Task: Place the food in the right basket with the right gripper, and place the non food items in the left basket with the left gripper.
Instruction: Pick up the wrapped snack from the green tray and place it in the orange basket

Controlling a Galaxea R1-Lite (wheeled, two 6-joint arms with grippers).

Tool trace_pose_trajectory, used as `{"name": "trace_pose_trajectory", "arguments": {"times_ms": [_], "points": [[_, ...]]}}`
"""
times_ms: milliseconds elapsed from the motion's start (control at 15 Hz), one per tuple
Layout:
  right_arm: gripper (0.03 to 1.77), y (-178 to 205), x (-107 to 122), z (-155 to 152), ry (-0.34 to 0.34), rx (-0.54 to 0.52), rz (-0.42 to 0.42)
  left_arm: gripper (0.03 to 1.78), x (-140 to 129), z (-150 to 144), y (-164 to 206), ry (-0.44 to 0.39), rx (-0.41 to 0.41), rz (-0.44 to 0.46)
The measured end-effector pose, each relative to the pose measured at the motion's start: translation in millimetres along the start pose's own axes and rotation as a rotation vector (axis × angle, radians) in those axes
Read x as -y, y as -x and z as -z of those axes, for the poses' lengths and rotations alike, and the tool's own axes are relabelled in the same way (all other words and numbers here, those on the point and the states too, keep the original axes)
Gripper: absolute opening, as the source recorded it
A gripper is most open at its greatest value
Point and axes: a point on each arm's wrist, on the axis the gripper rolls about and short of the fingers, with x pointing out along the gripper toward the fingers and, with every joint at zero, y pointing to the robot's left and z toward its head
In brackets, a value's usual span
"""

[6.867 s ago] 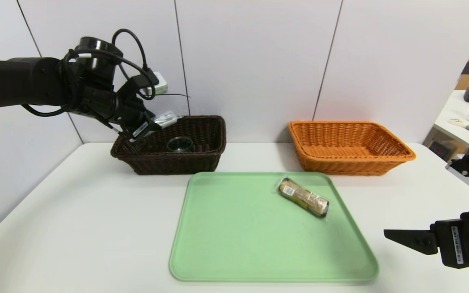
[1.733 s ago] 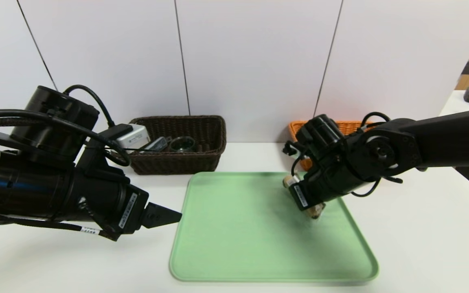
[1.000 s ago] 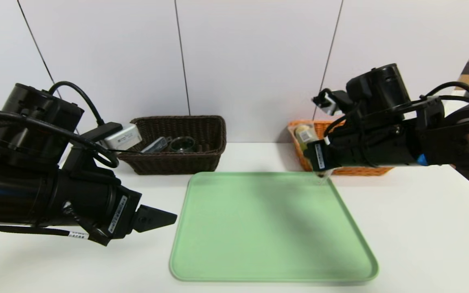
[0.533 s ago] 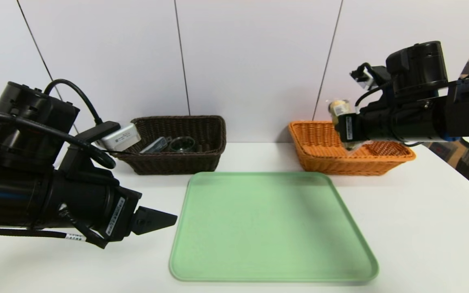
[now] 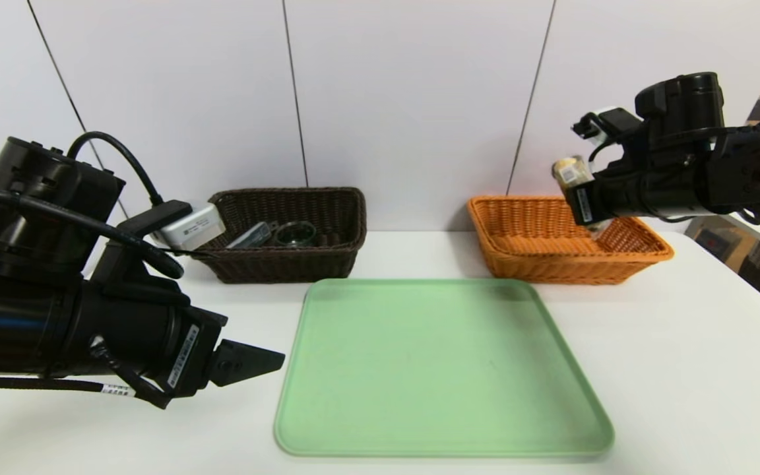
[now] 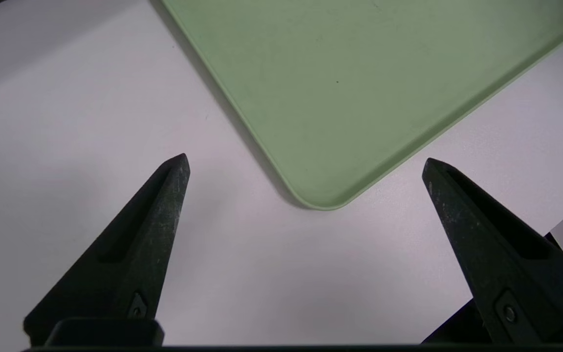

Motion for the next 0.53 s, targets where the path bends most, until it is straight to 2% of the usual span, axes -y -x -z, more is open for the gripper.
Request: {"name": "trace_pose_trajectory", "arguments": {"times_ms": [333,533], "points": [[0.18,-24.5,6.6,-0.1,0.321,0.051,0.051,1.69,-0.6,3.3,-1.3,-0.003,0.025,0.001],[0.18,-38.6,9.0,3.4,0.438,0.037,0.062,1.69,-1.1,5.9,-2.8,-0.001,0.019,0.001]]}}
